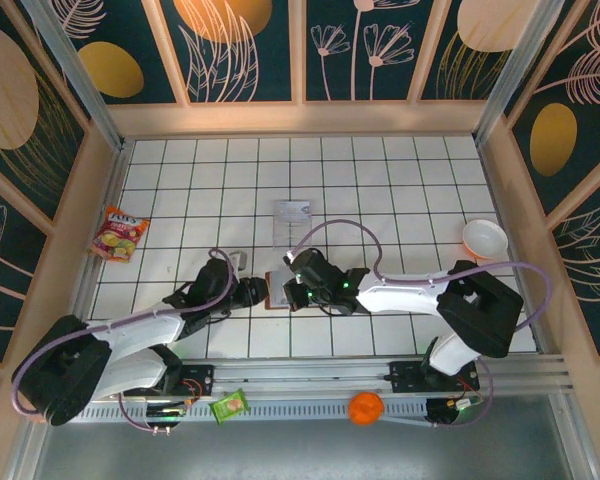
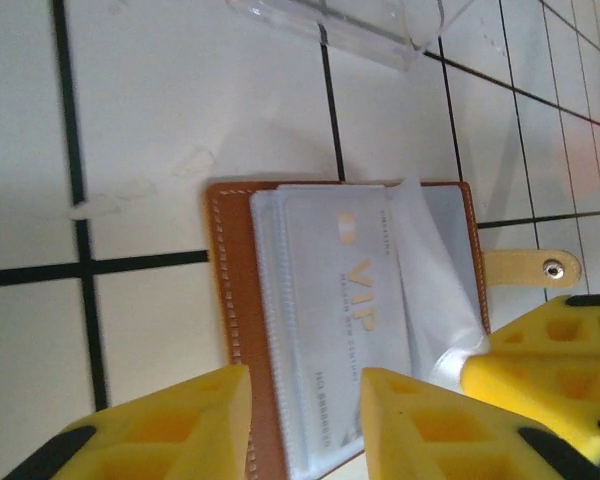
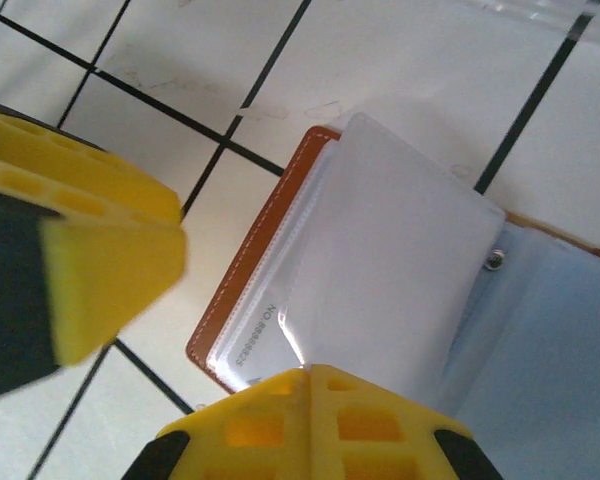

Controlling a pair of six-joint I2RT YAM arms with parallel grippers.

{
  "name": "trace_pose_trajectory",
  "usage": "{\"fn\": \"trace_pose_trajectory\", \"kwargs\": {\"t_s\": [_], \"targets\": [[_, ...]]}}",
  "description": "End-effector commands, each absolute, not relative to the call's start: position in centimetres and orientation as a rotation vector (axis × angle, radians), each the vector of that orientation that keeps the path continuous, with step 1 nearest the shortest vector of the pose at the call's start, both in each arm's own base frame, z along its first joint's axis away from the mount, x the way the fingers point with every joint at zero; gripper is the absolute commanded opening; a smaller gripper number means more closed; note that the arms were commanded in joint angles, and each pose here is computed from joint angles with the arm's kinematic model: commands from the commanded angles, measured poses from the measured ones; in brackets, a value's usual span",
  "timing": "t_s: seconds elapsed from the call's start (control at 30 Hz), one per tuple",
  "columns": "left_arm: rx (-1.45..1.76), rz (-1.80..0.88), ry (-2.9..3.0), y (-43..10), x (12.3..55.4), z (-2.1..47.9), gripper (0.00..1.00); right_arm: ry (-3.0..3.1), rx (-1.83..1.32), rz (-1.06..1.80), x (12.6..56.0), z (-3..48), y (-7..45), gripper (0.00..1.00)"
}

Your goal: Take the credit cards out of the card holder

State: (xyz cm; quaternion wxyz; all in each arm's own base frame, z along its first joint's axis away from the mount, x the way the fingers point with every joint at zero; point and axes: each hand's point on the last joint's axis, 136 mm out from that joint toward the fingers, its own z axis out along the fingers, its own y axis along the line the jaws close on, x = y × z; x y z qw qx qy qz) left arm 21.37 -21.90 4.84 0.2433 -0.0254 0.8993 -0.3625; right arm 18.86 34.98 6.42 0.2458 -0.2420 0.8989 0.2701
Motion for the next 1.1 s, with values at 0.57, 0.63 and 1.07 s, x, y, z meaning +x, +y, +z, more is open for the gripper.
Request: {"fn": "trace_pose_trajectory", "kwargs": {"t_s": [0.57, 0.63, 1.07], "targets": [[-0.017, -0.948, 2.643, -24.1, 20.2, 1.2, 0.00, 2.618, -0.371, 0.613, 18.1, 3.6, 31.1, 0.04], [-0.008, -0.959, 2.647, -24.4, 20.1, 1.2, 0.00, 2.634, -0.318, 0.556, 17.9, 3.3, 29.9, 0.23], [0.223, -1.036, 2.620, -29.7, 19.7, 4.5, 0.19, 2.417, -0.025, 0.514, 19.5, 8.5, 24.6, 0.39]]}}
